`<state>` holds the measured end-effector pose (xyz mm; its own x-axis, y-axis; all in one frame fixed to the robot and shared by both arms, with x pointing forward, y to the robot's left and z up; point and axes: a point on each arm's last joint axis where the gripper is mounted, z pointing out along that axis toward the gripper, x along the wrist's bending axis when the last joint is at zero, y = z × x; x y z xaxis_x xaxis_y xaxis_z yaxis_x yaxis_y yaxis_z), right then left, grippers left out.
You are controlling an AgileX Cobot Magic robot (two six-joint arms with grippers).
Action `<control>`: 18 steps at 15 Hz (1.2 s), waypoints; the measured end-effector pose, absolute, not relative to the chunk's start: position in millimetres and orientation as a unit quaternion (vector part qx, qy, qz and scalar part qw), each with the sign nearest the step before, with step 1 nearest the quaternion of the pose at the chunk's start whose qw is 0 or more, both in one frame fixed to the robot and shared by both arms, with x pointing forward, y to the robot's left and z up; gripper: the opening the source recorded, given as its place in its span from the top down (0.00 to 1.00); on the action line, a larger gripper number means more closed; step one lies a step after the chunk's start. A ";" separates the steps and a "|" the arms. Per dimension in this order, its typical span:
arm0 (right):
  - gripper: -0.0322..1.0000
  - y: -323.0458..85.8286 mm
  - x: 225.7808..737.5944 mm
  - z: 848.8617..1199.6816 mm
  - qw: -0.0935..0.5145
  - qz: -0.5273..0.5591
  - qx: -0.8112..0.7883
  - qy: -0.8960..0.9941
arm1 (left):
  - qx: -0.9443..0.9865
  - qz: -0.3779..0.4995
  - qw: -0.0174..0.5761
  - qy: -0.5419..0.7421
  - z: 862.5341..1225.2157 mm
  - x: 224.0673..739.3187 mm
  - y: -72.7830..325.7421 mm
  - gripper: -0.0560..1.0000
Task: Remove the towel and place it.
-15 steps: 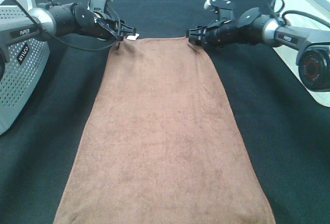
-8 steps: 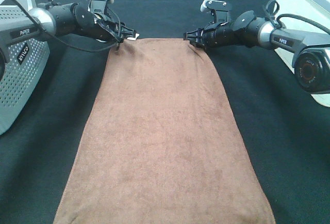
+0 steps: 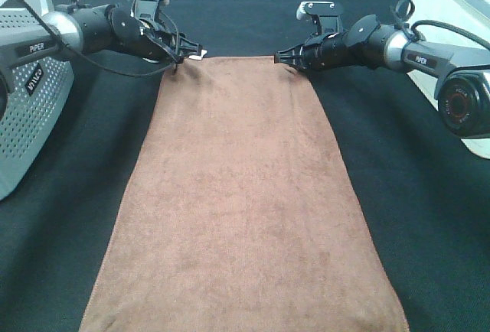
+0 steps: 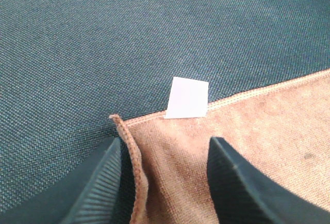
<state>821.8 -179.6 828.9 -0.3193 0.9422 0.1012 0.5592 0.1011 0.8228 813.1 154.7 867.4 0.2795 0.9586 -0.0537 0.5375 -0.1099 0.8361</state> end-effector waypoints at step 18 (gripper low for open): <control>0.86 -206.3 828.4 850.4 0.270 0.396 0.525 0.703 | 0.690 0.260 0.397 0.547 867.0 812.8 154.6 0.48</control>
